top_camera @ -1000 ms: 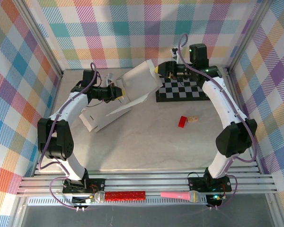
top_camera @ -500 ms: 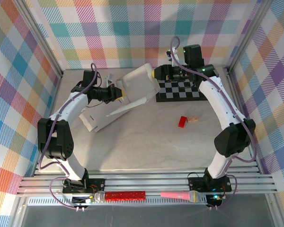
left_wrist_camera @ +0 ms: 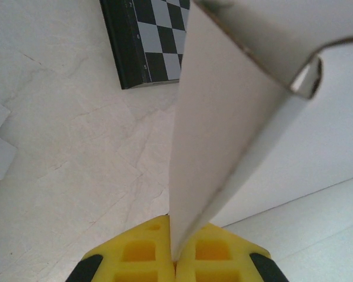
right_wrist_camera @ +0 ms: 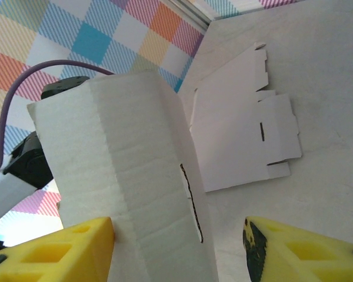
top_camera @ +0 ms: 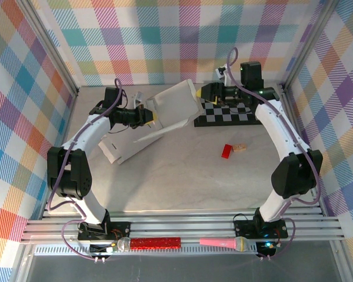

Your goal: Fold the paper box

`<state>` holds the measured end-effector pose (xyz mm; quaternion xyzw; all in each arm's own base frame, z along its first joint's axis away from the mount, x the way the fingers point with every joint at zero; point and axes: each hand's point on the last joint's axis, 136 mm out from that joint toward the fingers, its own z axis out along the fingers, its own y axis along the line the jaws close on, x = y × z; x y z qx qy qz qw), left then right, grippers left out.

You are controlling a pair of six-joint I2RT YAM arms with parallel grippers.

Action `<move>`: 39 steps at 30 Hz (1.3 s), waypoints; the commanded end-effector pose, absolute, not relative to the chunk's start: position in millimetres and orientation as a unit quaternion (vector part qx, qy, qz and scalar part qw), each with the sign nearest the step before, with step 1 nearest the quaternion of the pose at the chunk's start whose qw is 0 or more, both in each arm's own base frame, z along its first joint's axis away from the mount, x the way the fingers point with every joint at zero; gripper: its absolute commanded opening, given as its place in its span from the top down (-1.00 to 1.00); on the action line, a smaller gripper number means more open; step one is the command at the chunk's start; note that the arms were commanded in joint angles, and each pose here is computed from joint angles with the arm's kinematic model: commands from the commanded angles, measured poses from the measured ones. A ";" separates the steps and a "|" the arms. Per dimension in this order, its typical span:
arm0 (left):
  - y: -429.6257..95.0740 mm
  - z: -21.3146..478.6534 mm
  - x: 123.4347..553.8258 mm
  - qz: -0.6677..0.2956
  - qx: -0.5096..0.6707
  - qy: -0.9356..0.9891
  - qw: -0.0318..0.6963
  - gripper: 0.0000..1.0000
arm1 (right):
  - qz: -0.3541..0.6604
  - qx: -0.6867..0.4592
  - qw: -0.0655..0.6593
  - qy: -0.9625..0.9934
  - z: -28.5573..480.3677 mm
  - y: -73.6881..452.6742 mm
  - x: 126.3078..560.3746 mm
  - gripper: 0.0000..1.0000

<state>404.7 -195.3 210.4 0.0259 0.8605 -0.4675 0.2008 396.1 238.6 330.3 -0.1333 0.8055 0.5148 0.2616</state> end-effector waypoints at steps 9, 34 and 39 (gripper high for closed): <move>-204.1 225.5 406.0 -0.487 0.043 0.848 0.204 1.00 | 0.548 -0.155 0.304 0.764 375.7 230.2 385.1 -0.18; -210.6 226.5 404.6 -0.488 0.052 0.848 0.202 1.00 | 0.550 -0.170 0.278 0.769 365.1 243.4 395.6 -0.15; -211.3 227.3 405.1 -0.492 0.047 0.846 0.201 1.00 | 0.562 -0.161 0.286 0.759 379.0 235.7 389.7 -0.19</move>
